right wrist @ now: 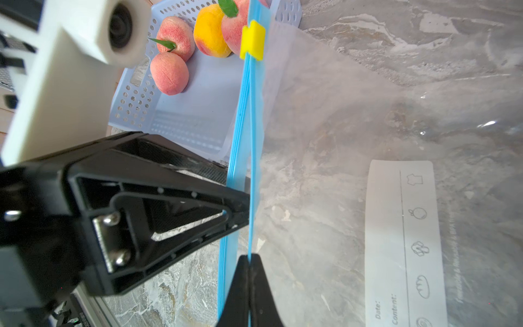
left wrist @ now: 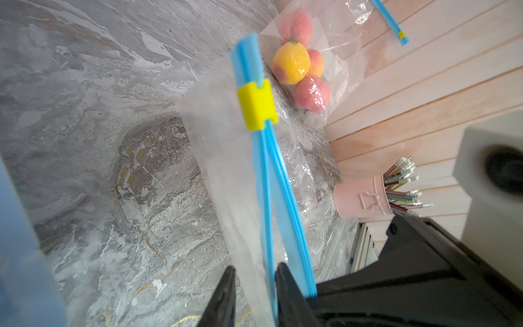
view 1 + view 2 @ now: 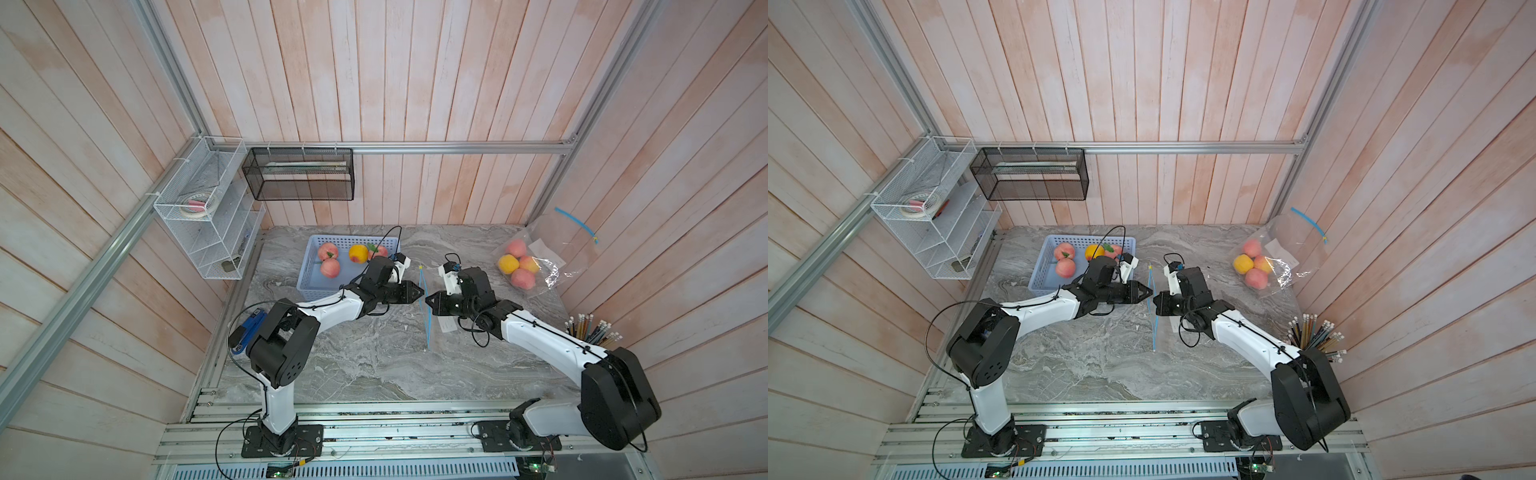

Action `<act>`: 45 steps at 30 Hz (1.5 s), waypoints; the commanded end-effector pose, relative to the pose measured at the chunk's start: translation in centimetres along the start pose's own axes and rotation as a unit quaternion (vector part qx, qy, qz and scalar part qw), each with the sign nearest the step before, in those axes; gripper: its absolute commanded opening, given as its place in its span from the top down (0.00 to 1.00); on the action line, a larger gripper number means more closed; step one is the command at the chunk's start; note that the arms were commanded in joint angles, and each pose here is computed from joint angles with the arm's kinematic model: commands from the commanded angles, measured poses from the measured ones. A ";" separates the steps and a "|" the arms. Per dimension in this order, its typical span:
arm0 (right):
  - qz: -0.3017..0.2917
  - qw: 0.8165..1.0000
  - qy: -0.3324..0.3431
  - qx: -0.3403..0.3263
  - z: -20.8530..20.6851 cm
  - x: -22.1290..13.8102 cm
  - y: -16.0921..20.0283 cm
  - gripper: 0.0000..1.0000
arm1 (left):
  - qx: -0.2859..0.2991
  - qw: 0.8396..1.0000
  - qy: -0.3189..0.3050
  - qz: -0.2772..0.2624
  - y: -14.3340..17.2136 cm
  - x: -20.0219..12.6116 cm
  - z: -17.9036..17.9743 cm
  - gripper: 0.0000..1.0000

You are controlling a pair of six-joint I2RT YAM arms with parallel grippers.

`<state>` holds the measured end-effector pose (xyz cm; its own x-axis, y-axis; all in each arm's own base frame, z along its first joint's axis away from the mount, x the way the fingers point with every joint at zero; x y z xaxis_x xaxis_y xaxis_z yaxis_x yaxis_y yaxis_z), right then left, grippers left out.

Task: Place the peach in a zip-top bag and seal the zipper
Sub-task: Open the zipper of the food storage bag at the center of the board.

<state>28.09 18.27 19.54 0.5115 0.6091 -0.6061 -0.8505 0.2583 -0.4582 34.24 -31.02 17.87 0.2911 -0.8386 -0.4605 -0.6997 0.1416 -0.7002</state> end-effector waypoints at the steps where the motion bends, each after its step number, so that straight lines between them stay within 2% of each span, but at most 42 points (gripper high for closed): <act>1: 0.012 1.000 -0.015 -0.003 0.5 -0.1 0.0 1.00 | 0.011 0.999 0.033 -0.014 -0.6 0.2 -0.9 0.83; 5: -0.007 1.000 0.022 0.007 -0.1 -0.2 -0.3 1.00 | 0.014 0.999 0.029 -0.023 -1.0 -0.3 -1.2 1.00; 6: -0.013 0.999 0.038 0.009 -0.3 -0.2 -0.3 0.99 | 0.014 0.999 0.030 -0.025 -1.1 -0.5 -1.3 1.00; 10: -0.017 0.998 0.064 0.005 0.1 0.5 0.1 0.80 | 0.007 0.999 0.039 -0.033 -1.4 -0.8 -1.8 1.00; 14: -0.039 0.994 0.102 0.010 0.7 1.0 0.4 0.78 | -0.001 0.999 0.035 -0.040 -1.6 -1.1 -1.8 1.00; 22: -0.083 0.985 0.148 0.039 0.6 0.8 0.2 0.94 | -0.007 0.999 0.021 -0.045 -1.5 -1.4 -1.7 1.00; 24: -0.102 0.977 0.183 0.048 0.2 0.3 -0.2 1.00 | -0.006 0.999 0.007 -0.043 -1.5 -1.5 -1.5 1.00; 30: -0.153 0.950 0.268 0.055 0.3 -1.7 -2.1 1.00 | 0.005 0.999 -0.039 -0.031 -1.1 -1.7 -0.6 1.00; 33: -0.164 0.946 0.274 0.052 1.3 -2.4 -3.2 1.00 | 0.016 0.997 -0.067 -0.019 -0.8 -1.9 -0.2 1.00; 41: -0.147 0.959 0.240 0.037 3.9 -3.0 -4.7 1.00 | 0.043 0.995 -0.092 0.004 -0.9 -2.7 -0.4 1.00; 45: -0.147 0.971 0.186 0.035 5.5 -3.3 -5.1 1.00 | 0.047 0.993 -0.106 0.003 -0.9 -3.1 -0.4 0.98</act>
<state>30.24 18.38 26.36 0.7313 0.1308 -0.6694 -0.6447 0.4528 -0.6158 33.82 -29.04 18.33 0.3901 -0.7243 -0.5685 -0.6787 0.1910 -0.7091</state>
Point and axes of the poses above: each gripper's point midway between its finger pads, its own x axis out along the fingers, its own z axis along the line the jaws close on, y = z × x, the point moved 8 cm from there along -x, back along the fingers, and after that the axes turned 14 degrees about x, right-handed, at the moved point
